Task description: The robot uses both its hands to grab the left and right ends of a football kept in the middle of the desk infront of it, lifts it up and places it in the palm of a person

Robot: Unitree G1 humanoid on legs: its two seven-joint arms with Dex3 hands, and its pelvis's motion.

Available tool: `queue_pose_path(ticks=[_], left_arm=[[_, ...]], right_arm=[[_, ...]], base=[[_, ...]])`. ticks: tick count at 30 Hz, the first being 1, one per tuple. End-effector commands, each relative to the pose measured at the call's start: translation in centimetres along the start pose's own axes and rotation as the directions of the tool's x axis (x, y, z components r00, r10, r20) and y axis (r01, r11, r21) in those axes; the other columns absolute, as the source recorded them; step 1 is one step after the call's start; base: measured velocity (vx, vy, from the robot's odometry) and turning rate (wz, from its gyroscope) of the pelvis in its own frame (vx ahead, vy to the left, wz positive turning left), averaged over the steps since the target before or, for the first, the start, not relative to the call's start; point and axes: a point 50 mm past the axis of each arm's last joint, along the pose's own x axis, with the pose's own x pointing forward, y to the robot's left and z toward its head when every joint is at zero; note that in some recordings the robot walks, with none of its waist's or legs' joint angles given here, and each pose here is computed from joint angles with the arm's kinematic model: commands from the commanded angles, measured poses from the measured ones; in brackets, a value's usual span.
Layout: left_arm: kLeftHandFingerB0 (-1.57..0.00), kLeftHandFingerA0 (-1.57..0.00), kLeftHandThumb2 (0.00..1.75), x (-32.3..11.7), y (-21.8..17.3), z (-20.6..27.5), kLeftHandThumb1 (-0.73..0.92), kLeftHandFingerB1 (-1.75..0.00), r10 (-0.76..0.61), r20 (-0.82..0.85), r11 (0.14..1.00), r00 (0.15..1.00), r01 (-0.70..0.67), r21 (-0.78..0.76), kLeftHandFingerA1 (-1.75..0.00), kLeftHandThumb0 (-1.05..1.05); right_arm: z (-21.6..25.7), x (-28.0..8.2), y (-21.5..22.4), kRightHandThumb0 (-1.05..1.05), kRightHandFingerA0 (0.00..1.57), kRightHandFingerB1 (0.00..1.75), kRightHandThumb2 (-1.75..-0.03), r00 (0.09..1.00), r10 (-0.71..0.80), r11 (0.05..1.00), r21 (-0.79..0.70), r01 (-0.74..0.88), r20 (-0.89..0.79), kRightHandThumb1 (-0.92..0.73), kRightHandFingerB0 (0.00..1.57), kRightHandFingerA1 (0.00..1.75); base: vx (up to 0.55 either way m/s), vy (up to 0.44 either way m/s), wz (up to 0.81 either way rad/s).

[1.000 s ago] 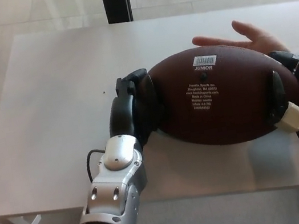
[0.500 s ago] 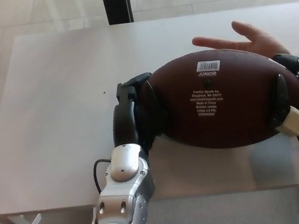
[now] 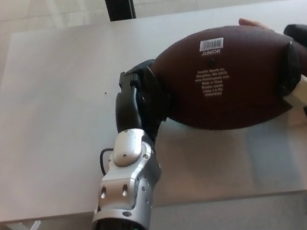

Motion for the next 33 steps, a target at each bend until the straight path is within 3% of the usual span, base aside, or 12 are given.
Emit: queue_pose_path(ticks=[1, 2, 3, 7, 10, 13, 14, 15, 18, 25, 27, 33], left_arm=[[-0.73, -0.94, 1.12, 0.5, -7.6, 3.5, 0.77, -1.18, -0.315, -0.062, 0.949, 0.947, 0.314, -0.015, -1.34, -0.63], [-0.48, -0.67, 0.70, 0.7, -7.3, 4.6, 0.92, -1.75, -0.335, -0.031, 0.940, 0.942, 0.336, 0.062, -1.75, -0.52], [-0.52, -0.71, 0.75, 0.8, -7.1, 4.9, 0.82, -1.75, -0.341, -0.026, 0.937, 0.940, 0.342, 0.066, -1.75, -0.47], [-0.42, -0.47, 0.68, 1.6, -6.5, 7.3, 0.90, -1.03, -0.271, -0.020, 0.915, 0.962, 0.264, 0.306, -1.39, -0.59], [-0.47, -0.52, 0.64, 2.0, -6.1, 9.2, 0.90, -1.39, -0.330, 0.008, 0.880, 0.944, 0.305, 0.365, -1.62, -0.59], [-0.53, -0.69, 0.69, 2.9, -5.8, 10.9, 0.92, -0.69, -0.202, -0.022, 0.880, 0.979, 0.191, 0.434, -0.96, -0.66], [-0.53, -0.77, 1.19, 3.0, -5.9, 11.1, 0.76, -0.72, -0.207, -0.024, 0.884, 0.978, 0.198, 0.424, -0.90, -0.59], [-0.53, -0.70, 0.75, 3.1, -6.0, 11.2, 0.92, -0.64, -0.213, -0.011, 0.883, 0.977, 0.198, 0.426, -0.87, -0.67], [-0.51, -0.67, 0.76, 3.2, -5.9, 11.6, 0.92, -0.59, -0.205, -0.021, 0.866, 0.979, 0.191, 0.462, -0.83, -0.69], [-0.49, -0.76, 0.70, 4.0, -6.1, 14.2, 0.86, -1.36, -0.288, -0.090, 0.731, 0.953, 0.280, 0.622, -1.74, -0.64], [-0.58, -0.76, 0.72, 4.2, -5.9, 13.9, 0.84, -0.86, -0.277, -0.100, 0.727, 0.956, 0.277, 0.628, -1.56, -0.66], [-0.57, -0.73, 0.78, 4.3, -5.6, 12.2, 0.92, -1.03, -0.198, -0.183, 0.727, 0.963, 0.270, 0.632, -1.64, -0.73]], right_arm=[[3.2, 1.0, 7.8, -0.14, 1.01, 1.55, -1.29, 0.955, 0.295, 0.937, 0.197, -0.290, 0.003, -0.51, 0.83, 1.75], [4.0, 1.3, 8.2, -0.13, 1.02, 1.56, -1.28, 0.953, 0.301, 0.935, 0.188, -0.300, 0.024, -0.51, 0.86, 1.75], [4.3, 1.4, 8.4, -0.14, 1.01, 1.54, -1.28, 0.949, 0.313, 0.931, 0.186, -0.313, 0.033, -0.52, 0.86, 1.75], [6.0, 1.9, 9.1, -0.13, 0.98, 1.58, -1.30, 0.936, 0.346, 0.924, 0.150, -0.353, 0.071, -0.50, 0.83, 1.75], [7.3, 2.4, 9.4, -0.07, 0.98, 1.55, -1.35, 0.930, 0.350, 0.911, 0.191, -0.366, 0.112, -0.52, 0.79, 1.75], [8.3, 3.4, 9.3, -0.13, 0.95, 1.52, -1.25, 0.951, 0.294, 0.910, 0.275, -0.309, 0.097, -0.55, 0.79, 1.75], [8.5, 3.8, 9.1, -0.14, 0.91, 1.54, -1.26, 0.958, 0.273, 0.906, 0.312, -0.285, 0.082, -0.55, 0.76, 1.75], [8.6, 4.1, 9.1, -0.14, 0.89, 1.60, -1.27, 0.962, 0.262, 0.905, 0.325, -0.273, 0.077, -0.54, 0.68, 1.75], [8.8, 4.5, 9.2, -0.14, 0.89, 1.62, -1.28, 0.966, 0.249, 0.901, 0.351, -0.256, 0.066, -0.55, 0.65, 1.75], [10.3, 7.2, 8.3, -0.15, 0.93, 1.72, -1.26, 0.994, 0.110, 0.843, 0.532, -0.084, -0.017, -0.65, 0.64, 1.75], [10.2, 7.6, 8.1, -0.14, 0.93, 1.67, -1.29, 0.995, 0.078, 0.824, 0.566, -0.031, -0.058, -0.61, 0.66, 1.75], [8.5, 8.5, 7.9, -0.19, 0.96, 1.72, -0.94, 0.986, -0.001, 0.799, 0.593, 0.100, -0.165, -0.77, 0.62, 1.75]], base=[[0.00, 0.000, 0.00], [0.00, 0.000, 0.00], [0.00, 0.000, 0.00], [0.00, 0.000, 0.00], [0.00, 0.000, 0.00], [0.00, 0.000, 0.00], [0.00, 0.000, 0.00], [0.00, 0.000, 0.00], [0.00, 0.000, 0.00], [0.00, 0.000, 0.00], [0.00, 0.000, 0.00], [0.00, 0.000, 0.00]])
